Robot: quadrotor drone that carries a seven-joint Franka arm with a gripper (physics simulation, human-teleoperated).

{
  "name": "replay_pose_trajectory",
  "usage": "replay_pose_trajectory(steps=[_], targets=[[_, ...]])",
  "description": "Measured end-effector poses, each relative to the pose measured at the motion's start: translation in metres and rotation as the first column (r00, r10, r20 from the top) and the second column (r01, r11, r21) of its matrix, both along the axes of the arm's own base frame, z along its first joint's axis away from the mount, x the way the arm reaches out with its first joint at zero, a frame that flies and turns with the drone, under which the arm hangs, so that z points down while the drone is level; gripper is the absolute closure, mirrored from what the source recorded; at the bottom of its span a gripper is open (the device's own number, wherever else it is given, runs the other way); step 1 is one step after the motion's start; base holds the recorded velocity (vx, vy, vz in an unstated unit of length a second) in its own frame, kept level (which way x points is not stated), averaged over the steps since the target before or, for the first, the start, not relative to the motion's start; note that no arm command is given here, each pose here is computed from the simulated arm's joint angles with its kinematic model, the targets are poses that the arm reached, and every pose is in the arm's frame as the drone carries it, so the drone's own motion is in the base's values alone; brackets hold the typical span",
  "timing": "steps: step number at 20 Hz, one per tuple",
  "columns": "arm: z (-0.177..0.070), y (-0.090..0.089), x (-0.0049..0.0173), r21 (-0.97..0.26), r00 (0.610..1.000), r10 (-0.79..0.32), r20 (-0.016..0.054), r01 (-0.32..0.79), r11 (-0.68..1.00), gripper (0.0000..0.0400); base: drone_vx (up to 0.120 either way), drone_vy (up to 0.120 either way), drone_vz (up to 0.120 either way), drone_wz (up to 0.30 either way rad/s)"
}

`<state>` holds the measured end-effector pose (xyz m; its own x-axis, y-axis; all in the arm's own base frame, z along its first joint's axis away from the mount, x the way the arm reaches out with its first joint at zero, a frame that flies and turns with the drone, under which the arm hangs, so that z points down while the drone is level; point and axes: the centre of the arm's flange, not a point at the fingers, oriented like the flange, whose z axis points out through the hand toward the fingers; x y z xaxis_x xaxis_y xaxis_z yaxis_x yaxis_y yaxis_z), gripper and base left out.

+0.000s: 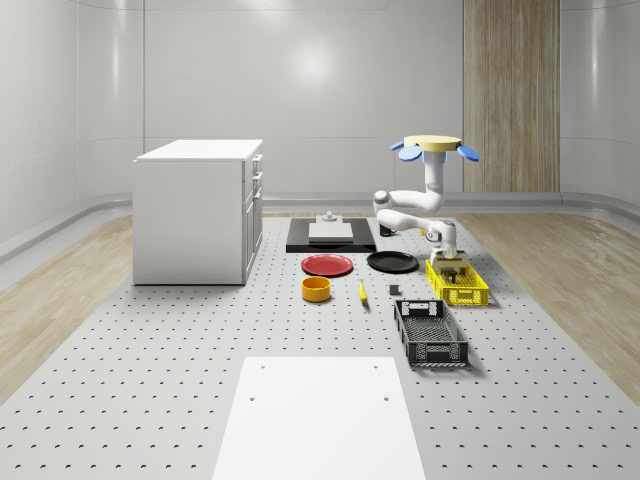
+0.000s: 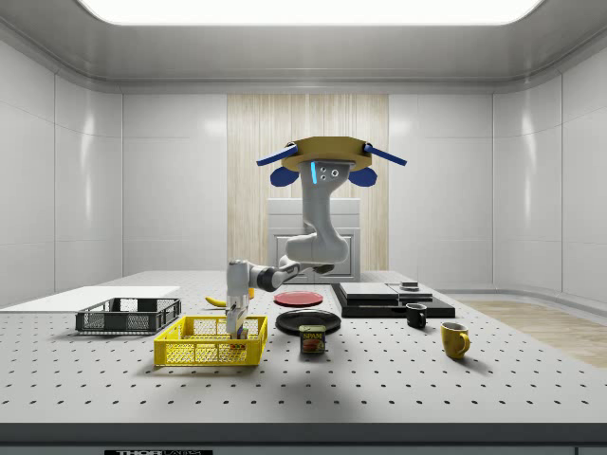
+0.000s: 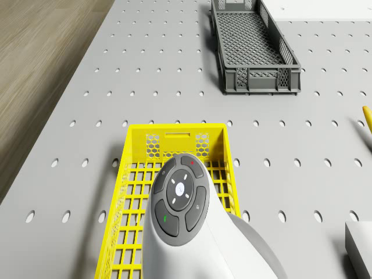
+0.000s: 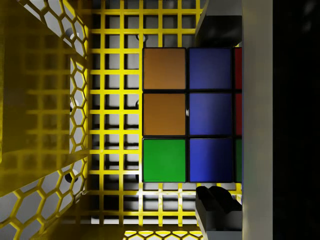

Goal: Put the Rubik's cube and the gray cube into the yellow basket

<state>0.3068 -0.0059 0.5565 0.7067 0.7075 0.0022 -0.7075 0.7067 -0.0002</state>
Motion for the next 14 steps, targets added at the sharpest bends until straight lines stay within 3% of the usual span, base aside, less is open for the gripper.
replay_pose_trajectory(steps=[2,8,11,14], targets=[[-0.006,0.000,0.0000,0.000,1.000,0.000,0.0000,0.000,1.000,0.0010,0.000,0.000,0.040,0.000],[-0.022,0.000,0.0000,0.000,1.000,0.000,-0.0001,0.000,1.000,0.0002,0.000,0.000,0.120,0.000],[-0.026,0.000,0.0000,0.000,1.000,0.000,-0.0001,0.000,1.000,0.0001,0.000,-0.107,0.107,0.000],[-0.028,0.000,0.0000,0.000,1.000,0.000,-0.0001,0.000,1.000,0.0001,0.000,-0.120,0.000,0.000]])
